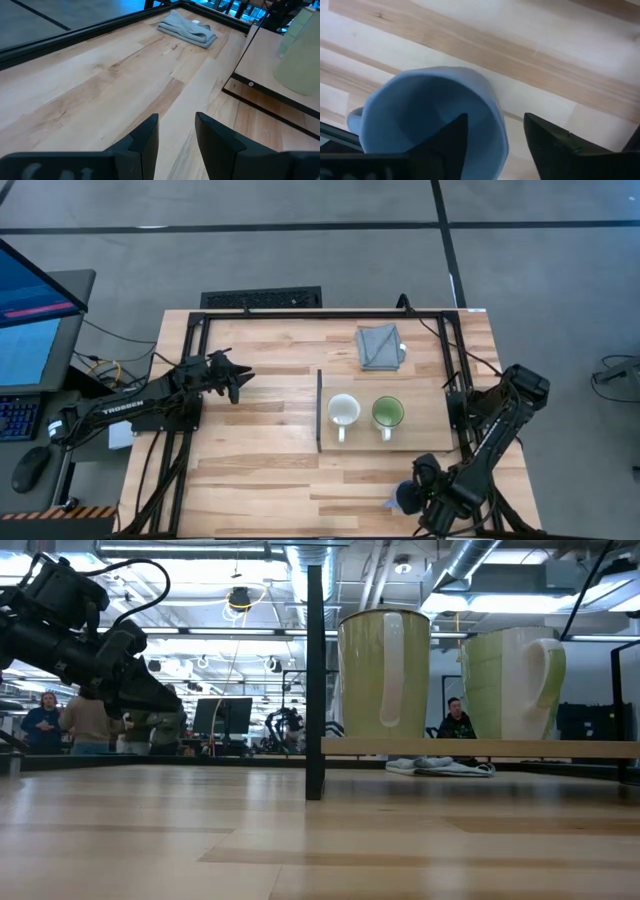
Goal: Stack small to large cups/mugs on shelf
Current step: Put the blue mug on the shelf
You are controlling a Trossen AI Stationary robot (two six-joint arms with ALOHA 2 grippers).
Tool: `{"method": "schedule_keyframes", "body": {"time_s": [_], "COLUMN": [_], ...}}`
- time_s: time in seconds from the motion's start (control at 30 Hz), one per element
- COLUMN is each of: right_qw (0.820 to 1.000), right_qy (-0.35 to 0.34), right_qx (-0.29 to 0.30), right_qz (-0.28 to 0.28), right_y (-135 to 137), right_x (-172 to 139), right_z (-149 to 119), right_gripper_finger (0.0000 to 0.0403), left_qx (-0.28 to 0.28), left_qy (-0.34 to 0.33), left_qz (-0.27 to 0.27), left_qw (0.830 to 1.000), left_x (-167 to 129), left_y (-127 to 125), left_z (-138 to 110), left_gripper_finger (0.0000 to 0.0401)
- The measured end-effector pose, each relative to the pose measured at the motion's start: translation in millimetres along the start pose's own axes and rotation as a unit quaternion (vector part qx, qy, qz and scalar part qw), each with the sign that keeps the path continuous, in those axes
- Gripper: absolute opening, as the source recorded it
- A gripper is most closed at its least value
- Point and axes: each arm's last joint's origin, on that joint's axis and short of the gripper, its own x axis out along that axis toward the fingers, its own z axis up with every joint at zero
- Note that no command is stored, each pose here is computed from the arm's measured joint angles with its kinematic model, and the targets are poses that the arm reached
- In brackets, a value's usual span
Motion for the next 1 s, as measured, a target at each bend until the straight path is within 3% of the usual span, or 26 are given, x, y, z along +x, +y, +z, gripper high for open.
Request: {"method": "schedule_keyframes", "body": {"time_s": [0.37, 0.77, 1.0], "right_qw": [1.000, 1.000, 0.999], "right_qy": [-0.001, -0.001, -0.004], "right_qx": [0.001, -0.001, -0.035], "right_qz": [-0.002, -0.002, -0.003], "right_y": [-0.3, -0.3, -0.5], "right_x": [0.0, 0.0, -0.5], "right_z": [0.2, 0.2, 0.9], "right_gripper_finger": [0.0140, 0.0088, 0.0023], "left_qx": [0.000, 0.000, 0.000], "left_qy": [0.000, 0.001, 0.001], "left_qz": [0.000, 0.000, -0.001], "left_qw": [1.000, 1.000, 1.000], "left_x": [0.0, 0.0, 0.0], "left_y": [-0.1, 0.0, 0.0], "left_z": [0.0, -0.1, -0.1], "left_gripper_finger": [0.0119, 0.0119, 0.0119]}}
